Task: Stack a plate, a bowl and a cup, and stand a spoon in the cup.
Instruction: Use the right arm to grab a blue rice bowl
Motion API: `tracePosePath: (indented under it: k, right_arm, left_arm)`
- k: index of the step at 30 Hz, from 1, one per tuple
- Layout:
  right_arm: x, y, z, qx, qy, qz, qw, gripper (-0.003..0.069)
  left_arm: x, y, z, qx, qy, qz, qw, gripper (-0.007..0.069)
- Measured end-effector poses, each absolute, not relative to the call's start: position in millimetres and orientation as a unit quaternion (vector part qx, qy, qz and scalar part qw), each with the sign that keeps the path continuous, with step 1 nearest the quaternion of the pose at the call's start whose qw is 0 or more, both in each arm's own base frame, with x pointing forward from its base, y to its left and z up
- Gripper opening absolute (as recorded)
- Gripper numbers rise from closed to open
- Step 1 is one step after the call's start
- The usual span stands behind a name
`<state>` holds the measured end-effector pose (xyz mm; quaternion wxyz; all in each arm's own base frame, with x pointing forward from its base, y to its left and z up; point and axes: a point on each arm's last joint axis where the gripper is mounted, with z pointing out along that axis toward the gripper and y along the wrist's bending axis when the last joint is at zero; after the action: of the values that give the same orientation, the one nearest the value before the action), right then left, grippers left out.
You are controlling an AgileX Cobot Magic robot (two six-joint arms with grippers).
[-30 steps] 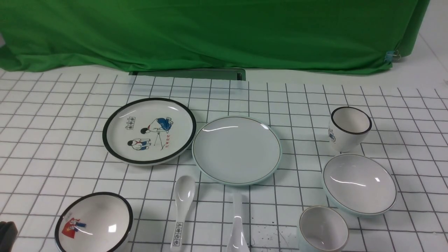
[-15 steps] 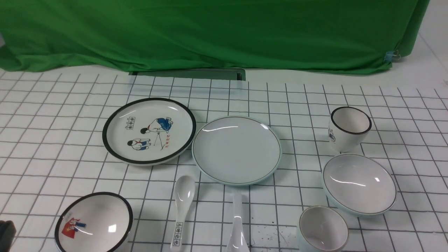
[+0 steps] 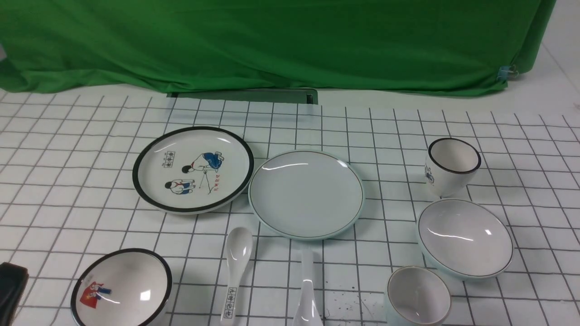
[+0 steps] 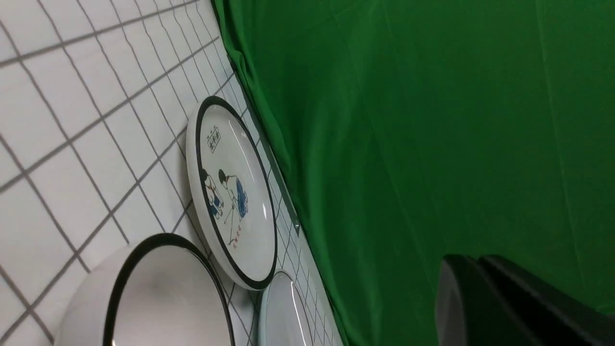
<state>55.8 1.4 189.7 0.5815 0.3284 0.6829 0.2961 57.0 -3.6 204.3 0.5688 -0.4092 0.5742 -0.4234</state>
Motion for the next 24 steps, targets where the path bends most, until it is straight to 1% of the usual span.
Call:
tracePosePath:
  k: [4, 6, 7, 8, 9, 10, 11, 12, 13, 14, 16, 17, 18, 20, 21, 22, 23, 24]
  right_arm:
    - [56, 1, 190, 0.320, 0.684, 0.291, 0.587, 0.0242]
    - [56, 1, 191, 0.320, 0.683, 0.291, 0.588, 0.0242]
    - [56, 1, 191, 0.317, 0.683, 0.290, 0.591, 0.0242]
    - [56, 1, 192, 0.306, 0.683, 0.284, 0.600, 0.0237]
    - [56, 1, 193, 0.304, 0.683, 0.283, 0.602, 0.0237]
    - [56, 1, 194, 0.293, 0.683, 0.276, 0.610, 0.0230]
    - [57, 1, 196, 0.262, 0.686, 0.255, 0.629, 0.0201]
    - [57, 1, 198, 0.246, 0.690, 0.243, 0.636, 0.0179]
    - [57, 1, 199, 0.242, 0.691, 0.240, 0.638, 0.0172]
    - [58, 2, 209, 0.207, 0.700, 0.213, 0.649, 0.0106]
    - [62, 3, 228, 0.156, 0.713, 0.175, 0.660, 0.0032]
    - [63, 3, 233, 0.151, 0.712, 0.170, 0.664, 0.0032]
    - [71, 4, 251, 0.099, 0.734, 0.128, 0.660, 0.0011]
    - [82, 6, 272, 0.050, 0.759, 0.090, 0.643, 0.0010]
    - [90, 7, 287, 0.014, 0.776, 0.064, 0.627, 0.0008]
    - [98, 9, 295, -0.009, 0.795, 0.047, 0.605, 0.0008]
    - [101, 9, 297, -0.020, 0.799, 0.040, 0.600, 0.0008]
    - [116, 11, 310, -0.061, 0.831, 0.015, 0.553, 0.0008]
  left_arm:
    - [57, -3, 204, -0.412, 0.572, -0.425, 0.567, -0.0029]
    - [56, -5, 207, -0.387, 0.592, -0.408, 0.578, -0.0029]
    - [55, -6, 213, -0.362, 0.605, -0.395, 0.588, -0.0029]
    - [52, -9, 228, -0.317, 0.622, -0.374, 0.610, -0.0029]
    - [51, -9, 231, -0.311, 0.624, -0.371, 0.613, -0.0029]
    - [49, -11, 240, -0.286, 0.631, -0.358, 0.626, -0.0029]
    - [45, -13, 259, -0.243, 0.652, -0.330, 0.639, -0.0029]
    - [44, -14, 270, -0.223, 0.664, -0.312, 0.642, -0.0029]
    - [44, -14, 272, -0.215, 0.672, -0.303, 0.640, -0.0029]
    - [49, -15, 286, -0.186, 0.713, -0.262, 0.624, -0.0029]
    - [61, -14, 300, -0.155, 0.769, -0.208, 0.585, -0.0029]
    - [62, -14, 303, -0.153, 0.770, -0.206, 0.584, -0.0029]
    - [77, -13, 314, -0.111, 0.820, -0.158, 0.539, -0.0029]
    - [93, -12, 323, -0.066, 0.858, -0.121, 0.495, -0.0029]
    - [102, -12, 328, -0.034, 0.877, -0.099, 0.469, -0.0029]
    - [111, -10, 332, -0.005, 0.894, -0.078, 0.442, -0.0029]
    - [113, -10, 335, 0.005, 0.897, -0.070, 0.436, -0.0029]
    - [127, -8, 341, 0.031, 0.917, -0.048, 0.394, -0.0029]
